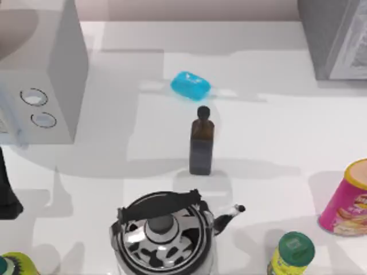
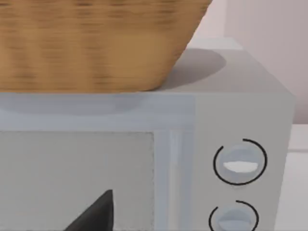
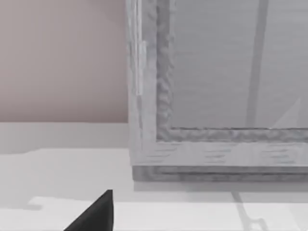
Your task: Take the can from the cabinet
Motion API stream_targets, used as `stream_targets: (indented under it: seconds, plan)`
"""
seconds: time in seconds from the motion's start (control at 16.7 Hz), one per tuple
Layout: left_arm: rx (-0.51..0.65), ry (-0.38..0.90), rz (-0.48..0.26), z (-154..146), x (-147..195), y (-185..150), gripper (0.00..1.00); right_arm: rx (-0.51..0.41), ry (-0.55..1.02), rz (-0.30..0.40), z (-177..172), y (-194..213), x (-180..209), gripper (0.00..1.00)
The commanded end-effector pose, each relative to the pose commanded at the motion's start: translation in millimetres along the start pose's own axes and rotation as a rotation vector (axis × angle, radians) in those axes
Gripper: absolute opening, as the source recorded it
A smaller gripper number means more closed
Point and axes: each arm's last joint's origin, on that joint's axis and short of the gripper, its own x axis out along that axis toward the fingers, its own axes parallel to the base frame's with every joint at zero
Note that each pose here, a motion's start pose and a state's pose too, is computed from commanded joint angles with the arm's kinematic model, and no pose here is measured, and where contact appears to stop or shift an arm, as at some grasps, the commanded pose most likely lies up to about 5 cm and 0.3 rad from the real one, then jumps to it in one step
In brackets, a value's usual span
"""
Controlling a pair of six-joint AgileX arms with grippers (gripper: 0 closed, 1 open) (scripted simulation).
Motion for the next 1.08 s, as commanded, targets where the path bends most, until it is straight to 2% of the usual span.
stream_targets:
  seconds: [0.24, 0.42, 0.72, 1.08]
  plan:
    - [0.000, 0.000, 0.000, 0, 0, 0, 1.00, -0.001, 0.012, 0.001, 7, 0, 0, 1.00]
    - [0.000, 0.000, 0.000, 0, 0, 0, 1.00, -0.004, 0.040, 0.002, 38, 2, 2, 1.00]
    - [0.000, 0.000, 0.000, 0, 0, 0, 1.00, -0.007, 0.047, -0.002, 136, 7, 20, 1.00]
    - [0.000, 0.000, 0.000, 0, 0, 0, 1.00, -0.005, 0.018, -0.005, 265, 22, 73, 1.00]
